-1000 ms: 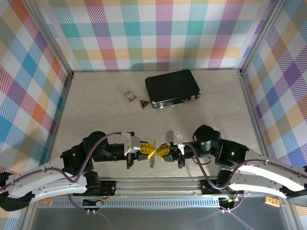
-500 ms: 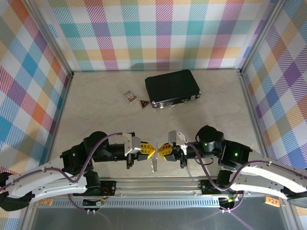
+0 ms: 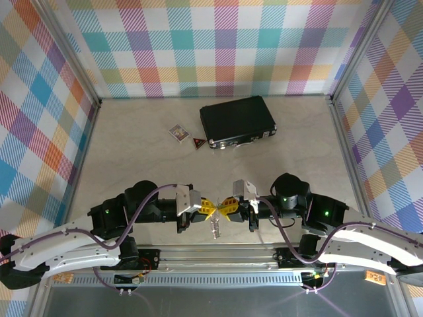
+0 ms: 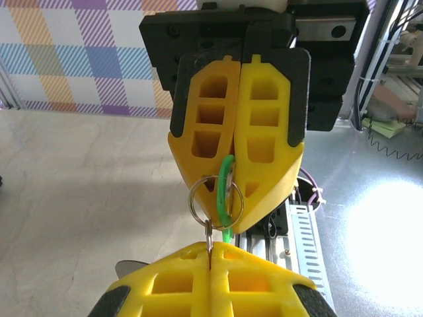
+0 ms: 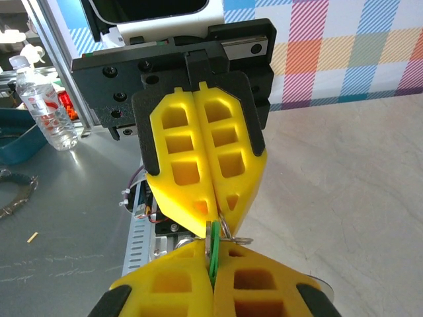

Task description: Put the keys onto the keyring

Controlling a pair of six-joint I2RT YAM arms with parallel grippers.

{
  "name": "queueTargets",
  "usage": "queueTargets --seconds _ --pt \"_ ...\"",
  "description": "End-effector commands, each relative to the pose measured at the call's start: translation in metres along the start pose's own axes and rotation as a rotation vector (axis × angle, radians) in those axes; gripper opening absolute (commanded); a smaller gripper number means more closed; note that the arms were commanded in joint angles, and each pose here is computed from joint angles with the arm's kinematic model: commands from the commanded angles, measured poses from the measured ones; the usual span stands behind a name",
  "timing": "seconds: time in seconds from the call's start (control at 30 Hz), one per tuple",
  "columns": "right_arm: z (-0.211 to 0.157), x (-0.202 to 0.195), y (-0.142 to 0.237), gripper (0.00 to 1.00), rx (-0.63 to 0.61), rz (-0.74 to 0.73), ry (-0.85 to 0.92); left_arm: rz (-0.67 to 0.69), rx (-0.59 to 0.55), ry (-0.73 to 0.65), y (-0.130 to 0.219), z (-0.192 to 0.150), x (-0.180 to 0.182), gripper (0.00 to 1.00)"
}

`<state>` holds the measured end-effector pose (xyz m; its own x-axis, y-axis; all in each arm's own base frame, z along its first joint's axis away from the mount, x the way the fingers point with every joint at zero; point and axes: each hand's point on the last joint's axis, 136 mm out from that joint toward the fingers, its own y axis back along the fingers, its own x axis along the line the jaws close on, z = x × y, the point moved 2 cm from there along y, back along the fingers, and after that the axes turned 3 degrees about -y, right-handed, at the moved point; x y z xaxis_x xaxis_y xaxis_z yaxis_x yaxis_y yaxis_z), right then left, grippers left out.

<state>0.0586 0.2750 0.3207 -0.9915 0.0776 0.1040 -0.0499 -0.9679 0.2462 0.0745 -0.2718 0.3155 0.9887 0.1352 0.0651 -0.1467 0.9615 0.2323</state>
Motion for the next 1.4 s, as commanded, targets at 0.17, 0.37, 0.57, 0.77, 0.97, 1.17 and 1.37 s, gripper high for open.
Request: queueTargets --seconds 0.17,0.37,0.57,0.77,0.97,1.17,1.37 --pt "0.014 0.004 0.009 0.0 -0.052 0.001 0.035 -0.007 -0.007 0.0 -0.002 0.003 0.0 0.0" --pt "0.016 -0.001 0.015 0.0 -0.042 -0.046 0.038 0.043 0.02 0.007 -0.002 -0.004 0.007 0.0" --pt "0.009 -0.015 0.009 0.0 0.043 -0.122 0.003 0.096 0.034 0.023 -0.006 -0.014 0.015 0.0" --pt "0.01 -0.023 0.004 0.0 0.075 -0.164 -0.01 0.16 0.033 0.046 -0.007 -0.023 0.024 0.15" --pt "0.004 -0.036 -0.004 0.0 0.133 -0.23 -0.022 0.214 0.026 0.076 -0.004 -0.031 0.031 0.41" --pt "0.0 -0.048 -0.011 0.0 0.193 -0.275 -0.048 0.277 -0.036 0.116 0.004 -0.034 0.037 0.58" --pt "-0.001 -0.061 -0.018 0.0 0.231 -0.317 -0.08 0.308 -0.03 0.136 0.007 -0.042 0.041 0.81"
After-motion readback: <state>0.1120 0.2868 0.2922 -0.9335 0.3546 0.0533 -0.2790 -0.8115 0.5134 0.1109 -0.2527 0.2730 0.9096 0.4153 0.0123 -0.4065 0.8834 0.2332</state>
